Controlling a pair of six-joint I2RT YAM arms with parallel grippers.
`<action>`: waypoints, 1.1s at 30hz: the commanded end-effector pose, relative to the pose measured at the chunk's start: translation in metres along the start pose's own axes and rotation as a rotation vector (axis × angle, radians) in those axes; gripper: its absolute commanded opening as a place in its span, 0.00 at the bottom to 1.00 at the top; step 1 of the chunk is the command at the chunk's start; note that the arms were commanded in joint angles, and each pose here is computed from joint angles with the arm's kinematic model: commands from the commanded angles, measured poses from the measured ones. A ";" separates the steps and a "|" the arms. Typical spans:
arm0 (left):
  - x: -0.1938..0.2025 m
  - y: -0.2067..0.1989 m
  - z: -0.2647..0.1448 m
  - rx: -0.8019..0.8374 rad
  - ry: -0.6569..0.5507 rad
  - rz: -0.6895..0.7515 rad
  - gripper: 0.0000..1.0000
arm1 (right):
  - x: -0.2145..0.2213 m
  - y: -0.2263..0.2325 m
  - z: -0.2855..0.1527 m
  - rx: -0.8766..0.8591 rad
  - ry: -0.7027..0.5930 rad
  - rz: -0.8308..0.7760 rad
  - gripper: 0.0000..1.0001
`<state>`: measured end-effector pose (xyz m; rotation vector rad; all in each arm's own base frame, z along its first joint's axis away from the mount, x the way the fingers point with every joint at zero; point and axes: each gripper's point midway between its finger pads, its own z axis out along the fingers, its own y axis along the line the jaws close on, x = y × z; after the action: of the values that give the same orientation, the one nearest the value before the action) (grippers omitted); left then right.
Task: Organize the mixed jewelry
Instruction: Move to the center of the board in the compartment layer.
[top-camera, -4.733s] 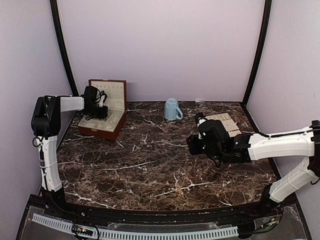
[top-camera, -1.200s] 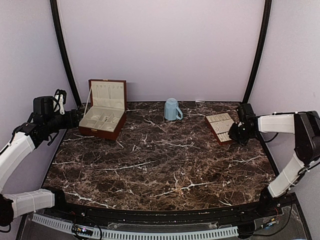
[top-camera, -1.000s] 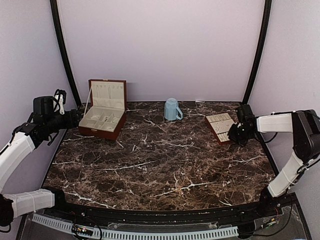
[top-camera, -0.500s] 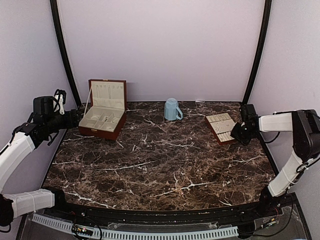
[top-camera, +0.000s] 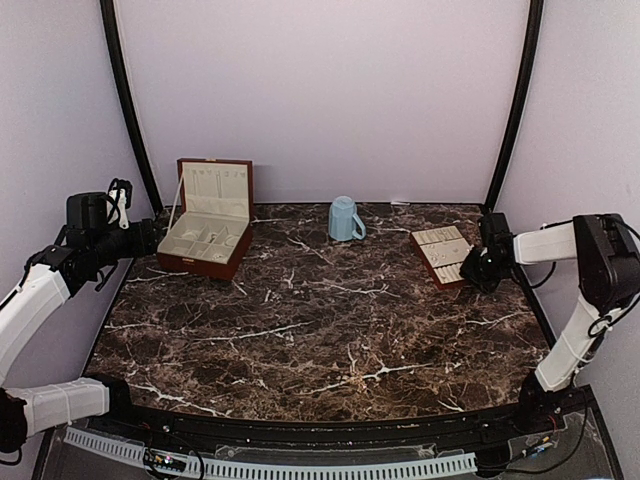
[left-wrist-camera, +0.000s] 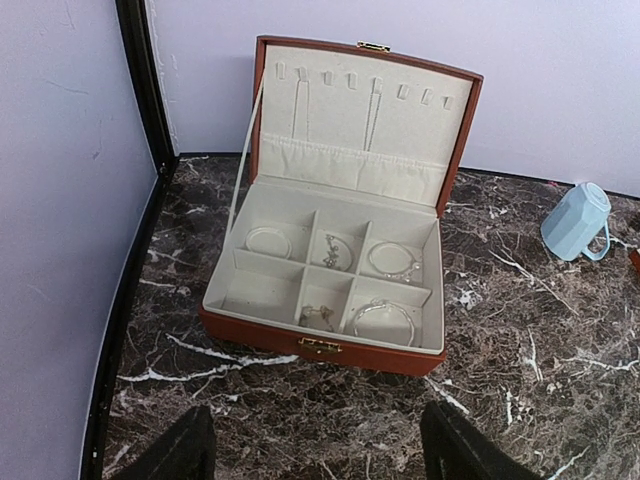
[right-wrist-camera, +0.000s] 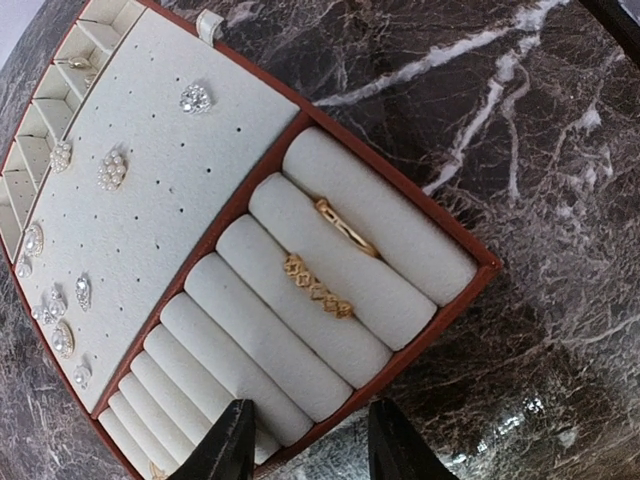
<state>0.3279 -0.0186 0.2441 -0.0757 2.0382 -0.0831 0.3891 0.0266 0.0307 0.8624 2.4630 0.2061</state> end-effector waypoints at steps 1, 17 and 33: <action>0.000 0.003 -0.001 -0.011 -0.008 -0.002 0.73 | 0.001 0.001 0.009 -0.004 0.008 0.005 0.39; 0.000 0.004 -0.001 -0.017 -0.009 0.001 0.73 | 0.018 -0.009 0.009 -0.013 0.042 -0.110 0.20; 0.001 0.003 0.001 -0.014 -0.003 0.001 0.73 | 0.048 0.015 -0.016 -0.111 0.053 -0.412 0.18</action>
<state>0.3280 -0.0179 0.2440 -0.0784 2.0382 -0.0788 0.3715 0.0478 0.0323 0.4772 2.5266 0.2111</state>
